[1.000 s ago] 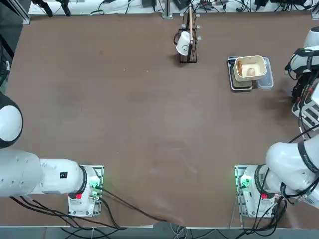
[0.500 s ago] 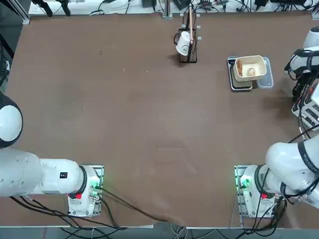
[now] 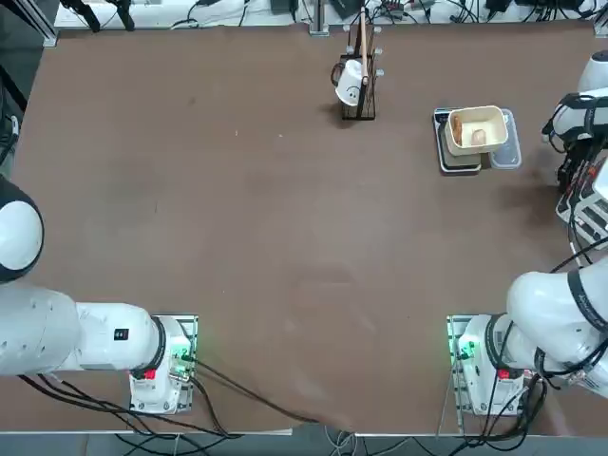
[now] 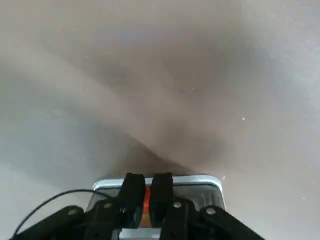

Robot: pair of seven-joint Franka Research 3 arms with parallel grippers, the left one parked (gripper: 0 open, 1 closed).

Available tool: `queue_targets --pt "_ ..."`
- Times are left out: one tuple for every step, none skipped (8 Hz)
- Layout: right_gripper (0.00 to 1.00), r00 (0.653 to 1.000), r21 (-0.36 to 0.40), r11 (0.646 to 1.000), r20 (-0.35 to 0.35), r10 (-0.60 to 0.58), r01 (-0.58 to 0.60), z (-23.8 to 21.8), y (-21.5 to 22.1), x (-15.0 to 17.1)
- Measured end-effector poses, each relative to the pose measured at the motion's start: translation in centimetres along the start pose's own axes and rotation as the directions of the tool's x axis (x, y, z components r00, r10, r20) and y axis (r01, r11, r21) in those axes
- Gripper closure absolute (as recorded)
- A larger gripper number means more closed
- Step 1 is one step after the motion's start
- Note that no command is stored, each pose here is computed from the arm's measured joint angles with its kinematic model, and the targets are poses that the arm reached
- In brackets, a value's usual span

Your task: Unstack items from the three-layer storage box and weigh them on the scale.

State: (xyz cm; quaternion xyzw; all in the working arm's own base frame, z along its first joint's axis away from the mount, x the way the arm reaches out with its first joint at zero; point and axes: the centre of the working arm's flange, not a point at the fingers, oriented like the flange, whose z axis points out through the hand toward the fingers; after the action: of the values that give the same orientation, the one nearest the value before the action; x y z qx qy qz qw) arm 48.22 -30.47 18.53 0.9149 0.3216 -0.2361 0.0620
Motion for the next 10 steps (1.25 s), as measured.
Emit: queue_targets --pt "0.89 1.0 -0.003 1.0 -0.002 -0.005 0.005 -0.2 -0.1 0.3" --pt "0.89 1.0 -0.011 1.0 -0.003 -0.016 0.016 -0.6 -0.3 1.0" --pt "0.89 0.999 -0.025 0.999 -0.006 -0.033 0.033 -1.3 -0.7 2.1" --pt "0.89 0.999 -0.042 0.998 -0.009 -0.045 0.045 -2.3 -1.2 3.4" --pt "0.89 0.998 -0.056 0.997 -0.011 -0.055 0.054 -2.9 -1.4 4.4" --pt "0.89 0.998 -0.061 0.997 -0.019 -0.058 0.057 -3.4 -1.4 5.0" --pt "0.93 0.998 -0.058 0.997 -0.036 -0.056 0.054 -3.9 -1.5 5.6" --pt "0.93 0.997 -0.057 0.997 -0.055 -0.052 0.049 -4.5 -1.5 6.3" --pt "0.93 0.996 -0.06 0.997 -0.064 -0.056 0.052 -5.0 -1.6 6.9" --pt "0.93 0.996 -0.063 0.996 -0.067 -0.06 0.056 -5.2 -1.7 7.3"
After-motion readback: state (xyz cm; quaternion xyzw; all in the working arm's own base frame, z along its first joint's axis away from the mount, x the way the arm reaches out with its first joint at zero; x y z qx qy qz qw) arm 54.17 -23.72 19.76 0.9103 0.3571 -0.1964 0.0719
